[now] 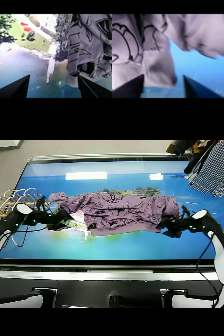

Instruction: Fold the clothes and pants, and hang the long-sleeved shirts on hangers.

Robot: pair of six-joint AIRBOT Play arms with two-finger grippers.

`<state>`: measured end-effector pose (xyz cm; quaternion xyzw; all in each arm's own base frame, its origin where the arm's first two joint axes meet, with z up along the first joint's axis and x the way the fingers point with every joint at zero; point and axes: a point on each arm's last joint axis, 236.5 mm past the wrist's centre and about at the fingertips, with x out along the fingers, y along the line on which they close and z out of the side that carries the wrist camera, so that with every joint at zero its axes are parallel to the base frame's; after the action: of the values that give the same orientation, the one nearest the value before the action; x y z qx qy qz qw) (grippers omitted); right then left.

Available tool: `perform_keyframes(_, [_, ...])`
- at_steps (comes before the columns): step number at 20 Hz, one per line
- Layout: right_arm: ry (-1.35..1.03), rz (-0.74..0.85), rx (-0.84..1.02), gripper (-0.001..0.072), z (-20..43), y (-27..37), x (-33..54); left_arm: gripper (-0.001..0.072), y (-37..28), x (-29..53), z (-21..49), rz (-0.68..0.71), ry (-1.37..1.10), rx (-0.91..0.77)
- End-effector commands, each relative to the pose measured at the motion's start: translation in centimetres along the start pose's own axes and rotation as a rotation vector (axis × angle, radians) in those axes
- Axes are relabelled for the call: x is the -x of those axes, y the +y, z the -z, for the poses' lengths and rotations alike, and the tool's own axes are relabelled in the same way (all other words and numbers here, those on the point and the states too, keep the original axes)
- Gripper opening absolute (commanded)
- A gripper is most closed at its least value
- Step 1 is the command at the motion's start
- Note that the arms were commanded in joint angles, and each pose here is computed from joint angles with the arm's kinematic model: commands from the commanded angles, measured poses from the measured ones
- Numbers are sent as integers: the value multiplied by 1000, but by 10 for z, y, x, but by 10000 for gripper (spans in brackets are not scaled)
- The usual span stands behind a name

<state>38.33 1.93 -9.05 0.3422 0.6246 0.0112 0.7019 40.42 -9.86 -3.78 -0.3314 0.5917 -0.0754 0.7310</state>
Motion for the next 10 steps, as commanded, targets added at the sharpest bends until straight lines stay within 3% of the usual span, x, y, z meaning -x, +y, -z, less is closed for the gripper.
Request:
perform_keyframes(1, [-18,6,23,293,1,9,-22,673,-21,-23,13,51,21,6])
perform_keyframes(2, [-22,2,22,154,1,11,-18,673,-28,-31,17,64,31,10])
perform_keyframes(4, [-42,22,38,49,1,13,-2,673,-38,-53,32,74,75,8])
perform_keyframes(10, [-31,40,78,49,23,25,39,661,-72,-112,64,126,122,54])
